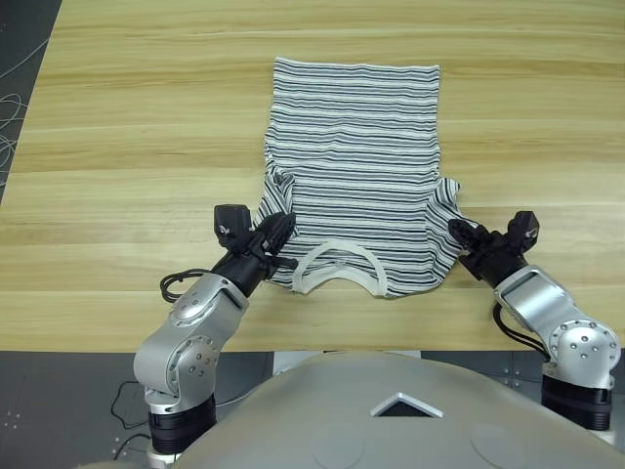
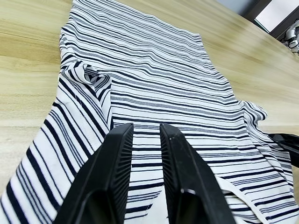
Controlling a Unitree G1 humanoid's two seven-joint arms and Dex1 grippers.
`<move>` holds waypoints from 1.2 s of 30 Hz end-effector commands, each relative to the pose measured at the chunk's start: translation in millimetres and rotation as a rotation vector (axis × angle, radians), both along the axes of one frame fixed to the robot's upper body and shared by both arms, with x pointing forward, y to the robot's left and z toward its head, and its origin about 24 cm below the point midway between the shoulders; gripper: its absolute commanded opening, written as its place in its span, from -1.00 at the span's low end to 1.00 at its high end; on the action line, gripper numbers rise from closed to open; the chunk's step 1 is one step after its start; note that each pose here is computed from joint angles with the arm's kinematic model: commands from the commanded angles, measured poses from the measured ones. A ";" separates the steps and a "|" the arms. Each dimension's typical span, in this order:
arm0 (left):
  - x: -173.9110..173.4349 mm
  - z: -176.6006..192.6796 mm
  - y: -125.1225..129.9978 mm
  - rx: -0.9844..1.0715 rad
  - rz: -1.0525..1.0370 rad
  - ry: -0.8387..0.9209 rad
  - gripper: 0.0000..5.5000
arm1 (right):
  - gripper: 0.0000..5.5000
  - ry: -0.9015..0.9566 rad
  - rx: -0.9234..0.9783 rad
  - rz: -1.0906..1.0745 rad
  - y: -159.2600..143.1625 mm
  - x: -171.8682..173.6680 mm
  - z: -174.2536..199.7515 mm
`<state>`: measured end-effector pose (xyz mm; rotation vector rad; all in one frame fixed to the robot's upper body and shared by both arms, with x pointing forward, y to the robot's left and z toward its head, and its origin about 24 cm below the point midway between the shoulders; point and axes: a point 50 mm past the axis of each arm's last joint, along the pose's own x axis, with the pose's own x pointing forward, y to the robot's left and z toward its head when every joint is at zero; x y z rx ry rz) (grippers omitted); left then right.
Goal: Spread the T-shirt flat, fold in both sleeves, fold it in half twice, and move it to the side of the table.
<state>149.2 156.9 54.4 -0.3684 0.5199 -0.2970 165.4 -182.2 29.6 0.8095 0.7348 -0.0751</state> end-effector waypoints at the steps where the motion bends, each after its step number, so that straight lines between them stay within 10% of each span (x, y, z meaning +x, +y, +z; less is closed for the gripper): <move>1: -2.7 3.3 2.8 0.017 0.009 -0.014 -0.62 | -0.43 0.046 -0.067 -0.041 -4.9 1.6 -16.2; 8: -3.4 4.1 4.9 0.021 0.015 -0.018 -0.62 | -0.43 0.002 -0.115 -0.040 -6.1 4.4 -16.4; 16: -3.4 4.1 4.5 0.023 0.015 -0.018 -0.61 | -0.95 -0.025 -0.125 0.006 -3.5 1.4 -10.8; 36: -2.1 3.9 3.7 0.024 0.016 -0.022 -0.61 | -0.95 -0.218 -0.356 0.341 13.9 -11.2 13.6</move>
